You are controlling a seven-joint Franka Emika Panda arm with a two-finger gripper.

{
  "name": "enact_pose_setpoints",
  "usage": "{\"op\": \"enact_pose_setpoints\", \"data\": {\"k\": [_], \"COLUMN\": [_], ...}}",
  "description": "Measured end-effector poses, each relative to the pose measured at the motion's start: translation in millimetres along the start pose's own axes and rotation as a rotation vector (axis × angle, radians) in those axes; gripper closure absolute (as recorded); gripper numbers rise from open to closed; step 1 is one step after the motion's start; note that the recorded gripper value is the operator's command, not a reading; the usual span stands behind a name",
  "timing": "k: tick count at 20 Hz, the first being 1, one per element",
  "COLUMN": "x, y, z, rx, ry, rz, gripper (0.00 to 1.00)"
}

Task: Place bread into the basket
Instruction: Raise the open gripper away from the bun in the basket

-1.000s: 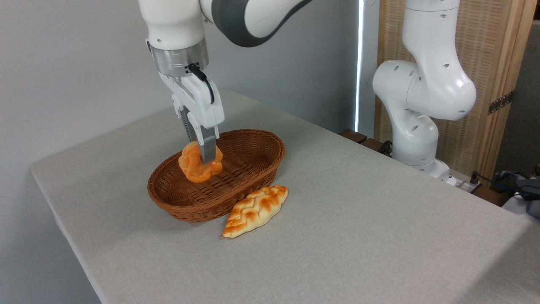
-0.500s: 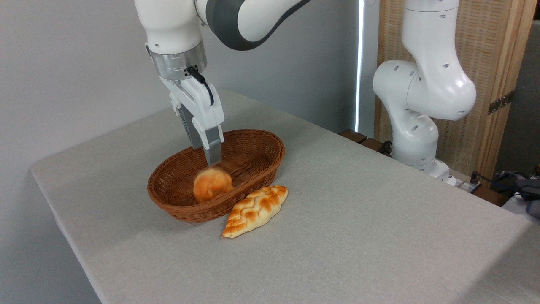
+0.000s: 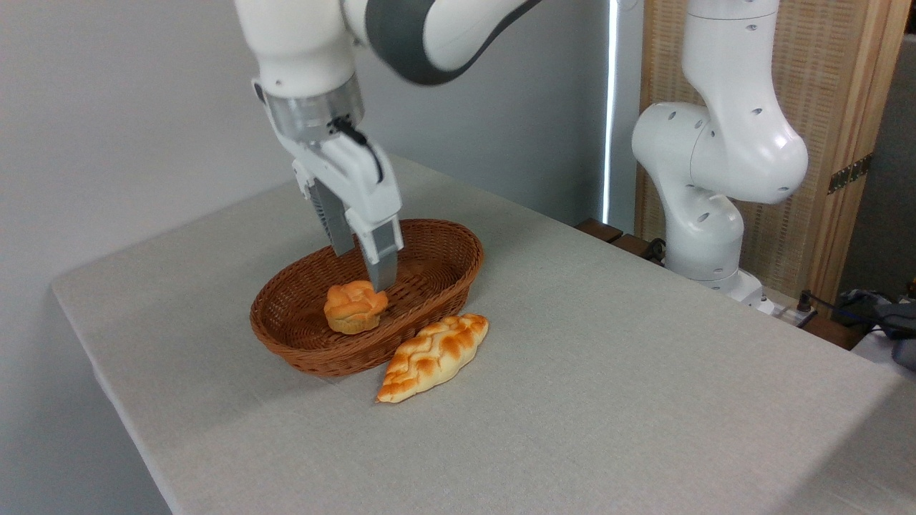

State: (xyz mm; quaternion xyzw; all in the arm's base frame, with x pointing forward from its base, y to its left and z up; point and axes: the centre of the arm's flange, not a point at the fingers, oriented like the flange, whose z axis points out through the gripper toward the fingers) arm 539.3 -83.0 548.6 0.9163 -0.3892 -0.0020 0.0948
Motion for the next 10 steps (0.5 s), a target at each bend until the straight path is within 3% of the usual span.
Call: {"op": "enact_pose_setpoints", "data": {"k": [4, 6, 10], "x": [-45, -59, -66], "y": [-27, -34, -39], "z": [-68, -79, -80], "rx": [0.092, 0.13, 0.137], "ry": [0.034, 0.016, 0.002], "rz": [-0.063, -0.062, -0.035], "gripper": [0.0, 0.0, 0.0]}}
